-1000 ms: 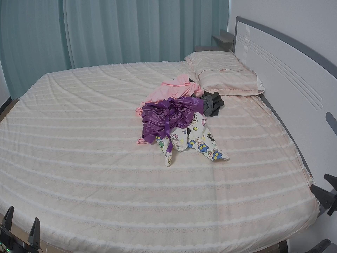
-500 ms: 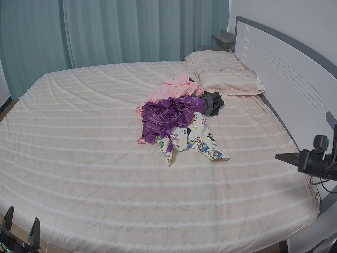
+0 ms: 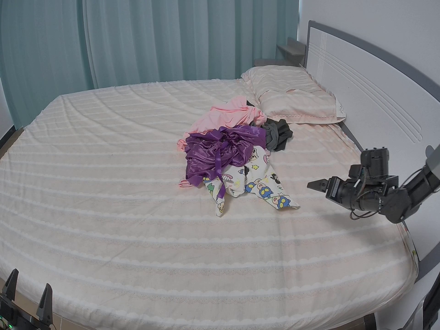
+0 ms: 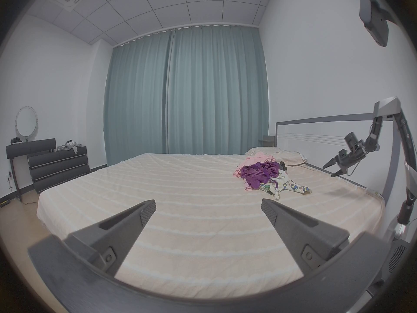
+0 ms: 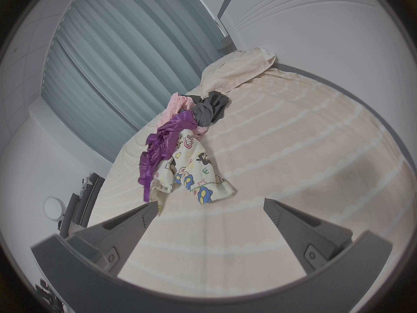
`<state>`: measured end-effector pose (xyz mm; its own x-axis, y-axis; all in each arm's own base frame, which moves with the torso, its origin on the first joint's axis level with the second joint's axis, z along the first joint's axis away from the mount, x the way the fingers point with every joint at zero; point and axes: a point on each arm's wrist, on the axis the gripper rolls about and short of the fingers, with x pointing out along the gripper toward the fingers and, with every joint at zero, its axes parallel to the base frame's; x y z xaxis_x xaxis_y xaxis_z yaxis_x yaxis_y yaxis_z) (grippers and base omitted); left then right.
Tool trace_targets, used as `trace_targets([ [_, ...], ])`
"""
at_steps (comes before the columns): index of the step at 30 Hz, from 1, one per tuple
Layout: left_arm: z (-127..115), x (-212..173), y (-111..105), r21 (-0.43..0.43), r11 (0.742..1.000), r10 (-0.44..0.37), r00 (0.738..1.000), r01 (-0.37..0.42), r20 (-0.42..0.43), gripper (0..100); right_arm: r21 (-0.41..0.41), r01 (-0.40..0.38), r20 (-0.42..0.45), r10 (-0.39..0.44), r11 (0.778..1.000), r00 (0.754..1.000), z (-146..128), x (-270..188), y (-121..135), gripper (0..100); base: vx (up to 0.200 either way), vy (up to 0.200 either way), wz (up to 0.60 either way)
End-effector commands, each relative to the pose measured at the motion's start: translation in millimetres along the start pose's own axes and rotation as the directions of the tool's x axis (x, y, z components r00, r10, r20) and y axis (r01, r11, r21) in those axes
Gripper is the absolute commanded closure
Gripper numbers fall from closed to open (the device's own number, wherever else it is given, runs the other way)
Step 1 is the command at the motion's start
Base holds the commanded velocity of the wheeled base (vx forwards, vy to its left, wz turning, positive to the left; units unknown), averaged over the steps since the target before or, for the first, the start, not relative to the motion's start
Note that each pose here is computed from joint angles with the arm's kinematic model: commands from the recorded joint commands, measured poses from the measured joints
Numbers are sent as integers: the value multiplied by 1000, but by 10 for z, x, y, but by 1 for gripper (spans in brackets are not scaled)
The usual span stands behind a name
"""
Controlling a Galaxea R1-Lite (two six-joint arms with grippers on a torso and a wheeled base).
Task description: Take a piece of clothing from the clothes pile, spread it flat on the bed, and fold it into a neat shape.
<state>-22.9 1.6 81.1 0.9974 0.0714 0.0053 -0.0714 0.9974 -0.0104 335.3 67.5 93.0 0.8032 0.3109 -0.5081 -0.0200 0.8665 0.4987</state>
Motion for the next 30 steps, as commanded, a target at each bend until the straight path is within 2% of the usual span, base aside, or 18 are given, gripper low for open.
trace_targets([
  [1, -53, 0, 1, -1, 1000, 1, 1000, -1, -2, 0, -6, 47, -44, -47, 999, 998, -198, 642, -38, 0, 0, 0, 0],
  [6, -52, 0, 1, -1, 1000, 1, 1000, -1, -1, 0, -18, 48, -42, -49, 999, 998, -214, 867, -22, 0, 0, 0, 0],
  [14, -52, 0, 1, -1, 1000, 1, 1000, -1, -1, 0, -102, 45, -32, -48, 994, 998, -208, 1213, -55, 0, 0, 0, 0],
  [21, -52, 0, 1, -1, 1000, 1, 1000, -1, -1, 0, -159, 11, -63, -21, 987, 998, -313, 1500, 109, 0, 0, 0, 0],
  [29, -53, 0, 1, -1, 1000, 1, 1000, -1, -2, 0, -214, 2, -81, -19, 977, 997, -474, 1661, 101, 0, 0, 0, 0],
  [30, -52, 0, 1, -1, 1000, 1, 1000, -1, -1, 0, -215, 1, -81, -19, 977, 997, -478, 1665, 98, 100, 0, 0, 0],
])
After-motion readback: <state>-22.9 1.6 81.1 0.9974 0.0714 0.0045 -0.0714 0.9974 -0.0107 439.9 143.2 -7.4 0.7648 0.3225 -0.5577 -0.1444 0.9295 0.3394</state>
